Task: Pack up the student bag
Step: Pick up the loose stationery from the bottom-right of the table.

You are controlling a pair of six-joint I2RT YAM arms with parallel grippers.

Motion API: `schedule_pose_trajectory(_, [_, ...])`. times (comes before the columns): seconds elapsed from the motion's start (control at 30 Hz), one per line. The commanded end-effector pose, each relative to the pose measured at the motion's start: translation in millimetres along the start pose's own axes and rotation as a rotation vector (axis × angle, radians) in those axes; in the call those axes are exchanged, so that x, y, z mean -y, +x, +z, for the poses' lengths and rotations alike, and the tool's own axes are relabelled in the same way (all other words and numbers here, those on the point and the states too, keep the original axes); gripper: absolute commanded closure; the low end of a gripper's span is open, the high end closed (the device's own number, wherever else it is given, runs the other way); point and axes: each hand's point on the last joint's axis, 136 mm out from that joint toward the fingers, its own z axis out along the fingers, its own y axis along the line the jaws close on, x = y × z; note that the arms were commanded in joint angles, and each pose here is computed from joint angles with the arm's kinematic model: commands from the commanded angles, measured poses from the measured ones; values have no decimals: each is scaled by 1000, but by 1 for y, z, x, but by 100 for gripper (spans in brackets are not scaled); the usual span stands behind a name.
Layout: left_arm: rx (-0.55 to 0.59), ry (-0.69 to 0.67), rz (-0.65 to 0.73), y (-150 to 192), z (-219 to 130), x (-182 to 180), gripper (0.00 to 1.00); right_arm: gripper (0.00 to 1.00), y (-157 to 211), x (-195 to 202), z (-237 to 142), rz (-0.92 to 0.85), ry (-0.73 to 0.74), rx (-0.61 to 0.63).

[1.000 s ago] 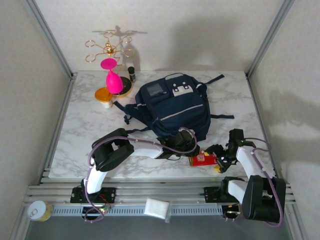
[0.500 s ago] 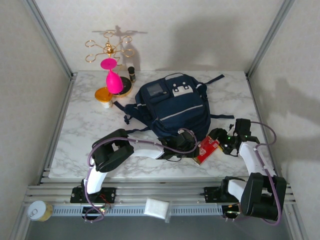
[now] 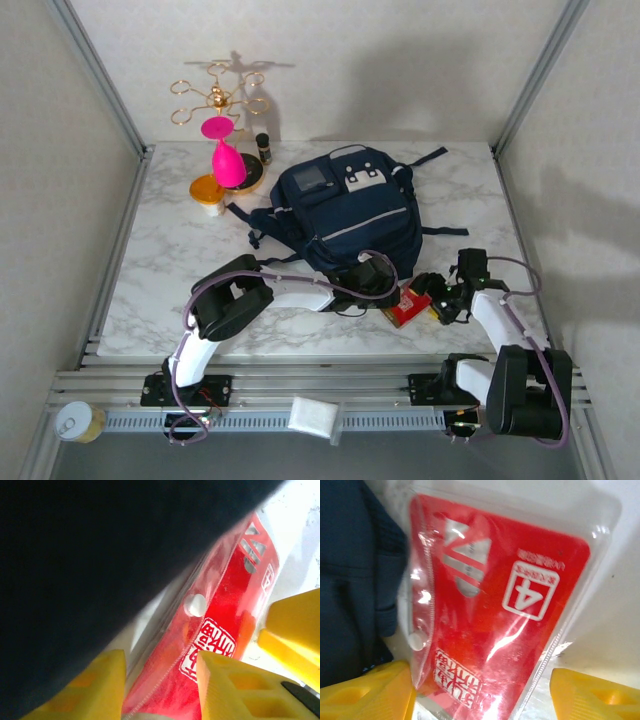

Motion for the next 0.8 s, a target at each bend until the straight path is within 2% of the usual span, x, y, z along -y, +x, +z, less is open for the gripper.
schedule_pose_trajectory(0.0, [-51, -52, 1, 6, 9, -19, 56, 26, 3, 0, 11, 19, -19, -20])
schedule_pose_trajectory(0.07, [-100, -28, 15, 18, 8, -13, 54, 25, 2, -1, 13, 16, -27, -28])
schedule_pose_trajectory(0.2, [-181, -6, 39, 40, 5, -7, 54, 29, -4, -27, 9, -30, -157, -15])
schedule_pose_trajectory(0.33, [-133, -122, 21, 33, 5, -34, 66, 31, -5, -42, 2, -80, -221, -19])
schedule_pose_trajectory(0.47, [-137, -86, 6, 32, 10, -30, 75, 34, 0, -51, -2, -108, -286, -37])
schedule_pose_trajectory(0.6, [-127, -141, 4, 29, 12, -42, 79, 35, -1, -45, -8, -120, -232, -27])
schedule_pose_trajectory(0.77, [-117, -143, -16, 26, 8, -51, 83, 39, 2, -49, -21, -138, -253, -5])
